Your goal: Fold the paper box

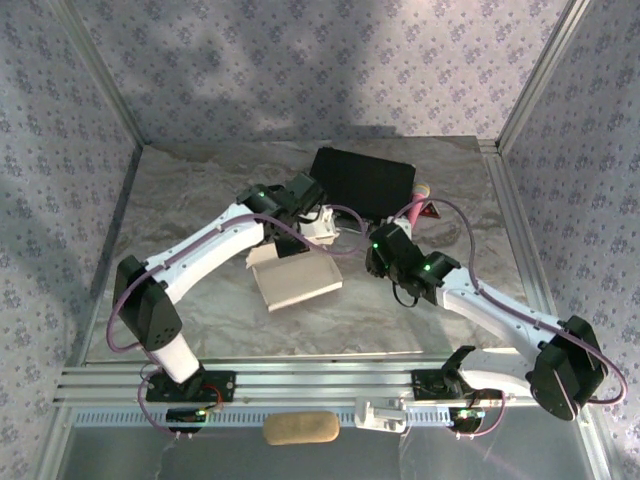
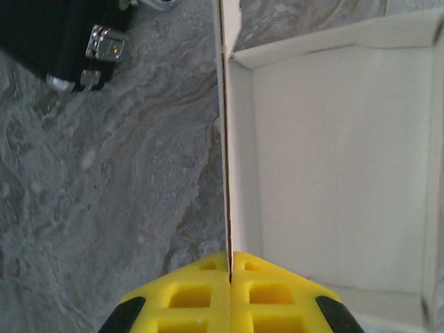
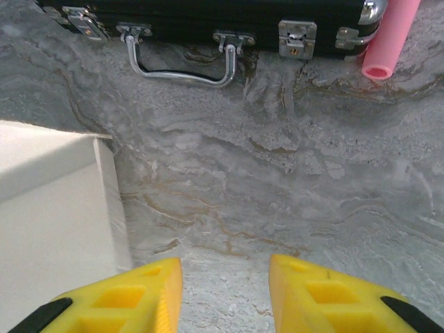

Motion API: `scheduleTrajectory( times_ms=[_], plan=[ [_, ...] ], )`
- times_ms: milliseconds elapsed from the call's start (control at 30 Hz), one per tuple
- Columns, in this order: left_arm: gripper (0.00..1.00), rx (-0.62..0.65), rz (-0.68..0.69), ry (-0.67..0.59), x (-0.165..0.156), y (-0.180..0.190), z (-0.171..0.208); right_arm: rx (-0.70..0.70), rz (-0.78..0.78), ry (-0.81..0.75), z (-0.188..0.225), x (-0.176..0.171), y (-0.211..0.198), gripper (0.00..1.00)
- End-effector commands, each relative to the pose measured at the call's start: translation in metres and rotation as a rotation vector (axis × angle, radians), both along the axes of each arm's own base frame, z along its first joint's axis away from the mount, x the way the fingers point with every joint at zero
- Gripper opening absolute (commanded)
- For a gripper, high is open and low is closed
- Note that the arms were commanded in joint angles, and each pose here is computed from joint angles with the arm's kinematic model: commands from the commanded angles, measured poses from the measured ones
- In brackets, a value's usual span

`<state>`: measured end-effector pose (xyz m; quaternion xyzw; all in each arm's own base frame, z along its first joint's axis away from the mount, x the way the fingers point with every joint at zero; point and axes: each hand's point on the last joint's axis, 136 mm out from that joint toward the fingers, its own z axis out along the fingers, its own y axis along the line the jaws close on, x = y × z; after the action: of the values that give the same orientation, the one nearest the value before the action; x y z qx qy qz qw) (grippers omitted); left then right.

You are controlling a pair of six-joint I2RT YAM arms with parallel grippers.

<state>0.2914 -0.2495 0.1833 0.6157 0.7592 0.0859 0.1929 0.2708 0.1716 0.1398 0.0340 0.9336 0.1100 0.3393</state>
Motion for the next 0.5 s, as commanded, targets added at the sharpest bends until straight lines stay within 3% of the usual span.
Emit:
scheduleTrajectory(
  times_ms=[0, 133, 267, 367, 467],
  plan=[
    [0.01, -0.038, -0.077, -0.123, 0.014, -0.01, 0.017, 0.026, 0.019, -0.023, 0.001, 0.004, 0.004, 0.39],
    [0.24, -0.103, -0.036, -0.178, 0.019, -0.015, 0.022, 0.023, 0.045, -0.024, -0.001, 0.006, 0.008, 0.39],
    [0.4, -0.247, 0.02, -0.268, 0.016, -0.018, 0.053, 0.037, 0.054, -0.036, 0.001, 0.008, 0.011, 0.4],
    [0.47, -0.334, 0.122, -0.336, 0.016, -0.006, 0.082, 0.005, 0.093, -0.06, 0.004, 0.011, 0.012, 0.41],
    [0.51, -0.371, 0.319, -0.332, 0.01, 0.022, 0.094, -0.015, 0.12, -0.102, 0.012, 0.016, 0.014, 0.42]
  ],
)
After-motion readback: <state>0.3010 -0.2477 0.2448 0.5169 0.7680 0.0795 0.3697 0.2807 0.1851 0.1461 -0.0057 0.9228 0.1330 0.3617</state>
